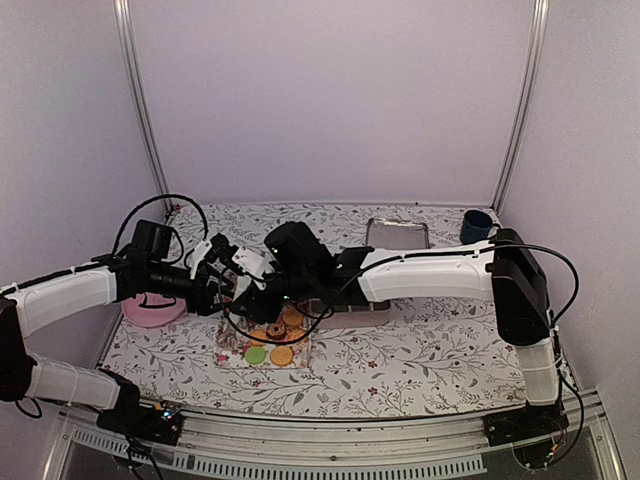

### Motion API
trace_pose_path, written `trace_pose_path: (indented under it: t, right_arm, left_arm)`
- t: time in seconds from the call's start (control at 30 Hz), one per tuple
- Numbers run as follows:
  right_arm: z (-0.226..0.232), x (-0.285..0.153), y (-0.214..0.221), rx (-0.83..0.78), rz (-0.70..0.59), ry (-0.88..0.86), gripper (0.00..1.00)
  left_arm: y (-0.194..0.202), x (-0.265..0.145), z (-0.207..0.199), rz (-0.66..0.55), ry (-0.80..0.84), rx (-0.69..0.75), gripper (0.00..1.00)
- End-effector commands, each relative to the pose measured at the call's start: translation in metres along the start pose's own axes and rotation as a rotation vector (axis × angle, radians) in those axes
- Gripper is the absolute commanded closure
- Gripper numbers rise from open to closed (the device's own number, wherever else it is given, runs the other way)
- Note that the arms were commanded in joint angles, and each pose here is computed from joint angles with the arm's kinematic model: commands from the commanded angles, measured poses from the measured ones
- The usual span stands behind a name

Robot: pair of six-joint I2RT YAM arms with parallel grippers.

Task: Pack the cookies
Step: Pick up the fake cookies from the plate.

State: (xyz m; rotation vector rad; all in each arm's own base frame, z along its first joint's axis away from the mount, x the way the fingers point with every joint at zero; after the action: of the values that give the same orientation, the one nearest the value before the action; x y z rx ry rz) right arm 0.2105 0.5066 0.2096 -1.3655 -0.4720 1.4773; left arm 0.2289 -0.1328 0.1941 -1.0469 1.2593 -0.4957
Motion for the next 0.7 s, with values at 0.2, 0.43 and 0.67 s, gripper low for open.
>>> trace_pose_path:
  t: [0.2,0.43,0.67]
  right_arm:
    - [0.005,0.005,-0.002,0.011,-0.030,0.002,0.59]
    - [0.010,-0.017,-0.019,0.002,-0.106,0.022,0.61]
    - [0.012,-0.040,-0.031,-0.041,-0.146,0.070,0.61]
  left_arm:
    - [0.000,-0.006,0.003,0.008,-0.016,-0.022,0.38]
    - [0.001,-0.026,0.022,0.024,-0.112,-0.024,0.31]
    - [0.003,-0.052,0.048,0.064,-0.220,-0.027,0.25]
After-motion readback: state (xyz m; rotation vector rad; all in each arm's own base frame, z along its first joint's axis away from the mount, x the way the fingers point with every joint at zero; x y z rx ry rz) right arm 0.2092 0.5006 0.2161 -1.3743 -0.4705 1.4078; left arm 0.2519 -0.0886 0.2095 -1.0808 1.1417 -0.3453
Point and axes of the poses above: each gripper's point midway between its finger pads, its own x axis out along the fingers, its own z axis along the line the jaws close on, y = z × x, the point moved 9 cm from there along -x, back along the fingers, and after that the axes turned 14 degrees about x, right-handed, at the moved point
